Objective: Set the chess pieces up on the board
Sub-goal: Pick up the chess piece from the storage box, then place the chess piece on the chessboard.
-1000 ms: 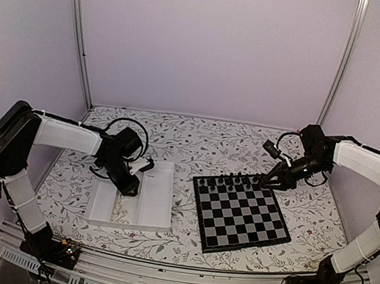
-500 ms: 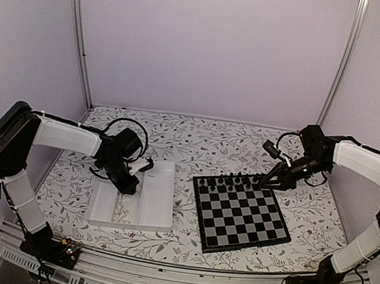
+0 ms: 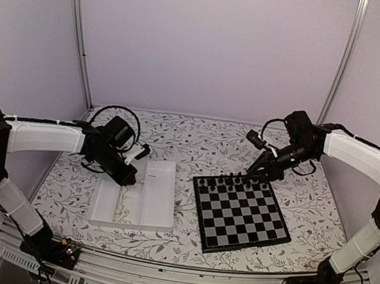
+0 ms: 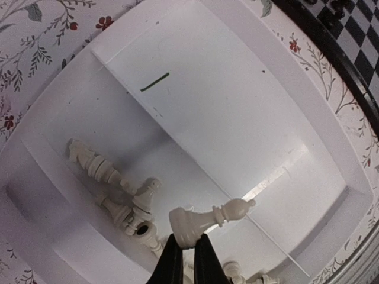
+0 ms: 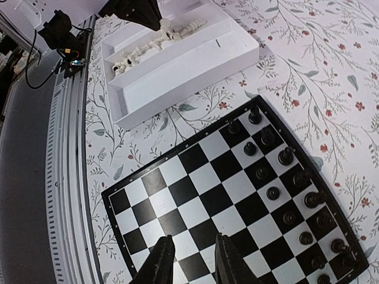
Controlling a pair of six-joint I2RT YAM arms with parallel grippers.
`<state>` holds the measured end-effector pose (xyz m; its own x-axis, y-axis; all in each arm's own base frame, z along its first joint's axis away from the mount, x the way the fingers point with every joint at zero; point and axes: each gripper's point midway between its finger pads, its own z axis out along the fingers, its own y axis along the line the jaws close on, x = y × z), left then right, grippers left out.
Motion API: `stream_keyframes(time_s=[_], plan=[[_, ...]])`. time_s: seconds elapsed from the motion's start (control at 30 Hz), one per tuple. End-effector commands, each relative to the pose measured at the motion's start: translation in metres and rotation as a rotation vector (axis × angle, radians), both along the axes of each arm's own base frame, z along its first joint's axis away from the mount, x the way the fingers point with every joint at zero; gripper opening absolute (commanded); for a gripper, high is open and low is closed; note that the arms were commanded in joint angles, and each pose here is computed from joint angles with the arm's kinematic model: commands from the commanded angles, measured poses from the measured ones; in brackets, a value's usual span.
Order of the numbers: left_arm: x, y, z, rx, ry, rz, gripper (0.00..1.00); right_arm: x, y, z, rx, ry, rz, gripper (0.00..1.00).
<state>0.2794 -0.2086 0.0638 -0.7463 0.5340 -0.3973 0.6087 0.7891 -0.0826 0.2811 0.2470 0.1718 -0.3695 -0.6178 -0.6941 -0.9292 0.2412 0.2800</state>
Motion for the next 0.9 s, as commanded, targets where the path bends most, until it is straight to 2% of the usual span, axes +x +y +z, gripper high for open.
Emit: stream_keyframes(time_s=[0.0,0.27,0.47,0.67,0.87], plan=[[-0.005,-0.009,0.018,-0.119,0.005,0.070,0.06,0.014,0.038,0.016,0.012,-0.104,0.021,0.27],[-0.001,-0.039,0.046,-0.406,0.017,0.197,0.07,0.022,0.124,0.044,0.084,-0.196,0.004,0.33],[-0.001,-0.055,0.071,-0.578,0.011,0.213,0.07,0.011,0.188,0.044,0.126,-0.163,0.070,0.35],[-0.004,-0.062,0.083,-0.665,0.029,0.219,0.08,-0.006,0.233,0.028,0.132,-0.078,0.141,0.35],[-0.006,-0.065,0.092,-0.705,0.034,0.210,0.09,-0.011,0.260,0.029,0.147,-0.064,0.149,0.35]])
